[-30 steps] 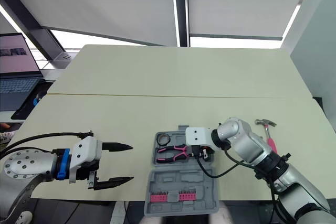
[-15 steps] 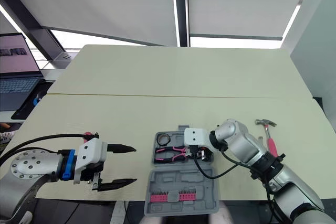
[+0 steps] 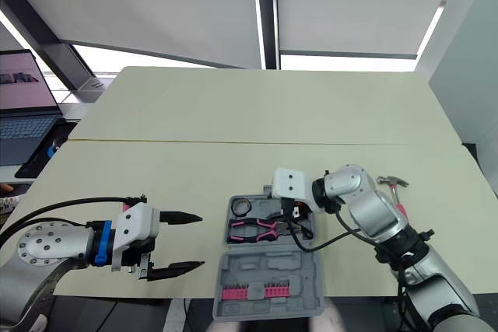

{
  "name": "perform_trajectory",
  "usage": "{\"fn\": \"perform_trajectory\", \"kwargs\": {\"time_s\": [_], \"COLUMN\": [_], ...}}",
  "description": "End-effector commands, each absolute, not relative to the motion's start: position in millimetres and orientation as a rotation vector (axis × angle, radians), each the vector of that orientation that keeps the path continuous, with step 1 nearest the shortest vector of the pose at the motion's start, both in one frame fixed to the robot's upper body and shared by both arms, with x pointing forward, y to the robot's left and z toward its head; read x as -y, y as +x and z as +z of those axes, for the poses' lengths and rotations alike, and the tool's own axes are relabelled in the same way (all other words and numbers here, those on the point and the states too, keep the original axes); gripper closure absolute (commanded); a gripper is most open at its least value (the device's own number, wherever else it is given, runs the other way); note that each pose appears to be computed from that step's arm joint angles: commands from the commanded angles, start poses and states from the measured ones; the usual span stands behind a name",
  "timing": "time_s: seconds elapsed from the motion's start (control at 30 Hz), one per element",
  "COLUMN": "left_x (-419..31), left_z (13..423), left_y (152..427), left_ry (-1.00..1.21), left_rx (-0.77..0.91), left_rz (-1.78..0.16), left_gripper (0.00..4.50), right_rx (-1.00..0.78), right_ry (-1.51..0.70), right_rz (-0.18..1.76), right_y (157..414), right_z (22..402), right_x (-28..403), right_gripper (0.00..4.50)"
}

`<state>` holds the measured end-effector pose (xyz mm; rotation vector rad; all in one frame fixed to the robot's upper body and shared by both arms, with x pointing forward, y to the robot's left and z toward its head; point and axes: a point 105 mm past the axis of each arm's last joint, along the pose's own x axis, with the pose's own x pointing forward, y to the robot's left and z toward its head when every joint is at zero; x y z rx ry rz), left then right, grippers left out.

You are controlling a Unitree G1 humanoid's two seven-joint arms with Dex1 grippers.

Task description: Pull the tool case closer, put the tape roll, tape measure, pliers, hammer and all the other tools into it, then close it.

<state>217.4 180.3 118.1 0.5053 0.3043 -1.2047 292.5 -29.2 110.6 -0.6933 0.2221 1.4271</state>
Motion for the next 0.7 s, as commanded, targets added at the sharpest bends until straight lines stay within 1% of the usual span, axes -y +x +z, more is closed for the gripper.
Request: {"fn": "perform_trajectory", "kwargs": {"time_s": [0.03, 0.17, 0.23, 0.4, 0.7], "left_x": [-178.4, -179.2, -179.3, -180.5, -183.7], "left_z": [125.2, 124.9, 124.5, 122.5, 123.6], "left_y": [219.0, 219.8, 219.6, 217.5, 218.4], "left_ry": [0.523, 0.525, 0.526, 0.526, 0.541], "left_rx": [-0.267, -0.266, -0.265, -0.269, -0.263], "left_rz": [-1.201, -1.196, -1.192, -1.183, -1.167], "left_gripper": [0.0, 0.0, 0.0, 0.0, 0.0], "right_rx": [-0.178, -0.191, -0.194, -0.241, -0.35], "right_ry": [-0.694, -0.681, -0.692, -0.717, -0.878], "right_rz": [1.418, 1.418, 1.418, 1.368, 1.398], "right_y": [293.5, 293.4, 293.7, 304.2, 299.0], "right_z": [106.9, 91.2, 83.8, 64.8, 18.0], "right_x": [18.7, 8.9, 5.2, 4.8, 21.9], "right_gripper": [3.17, 4.12, 4.48, 4.48, 4.48]}}
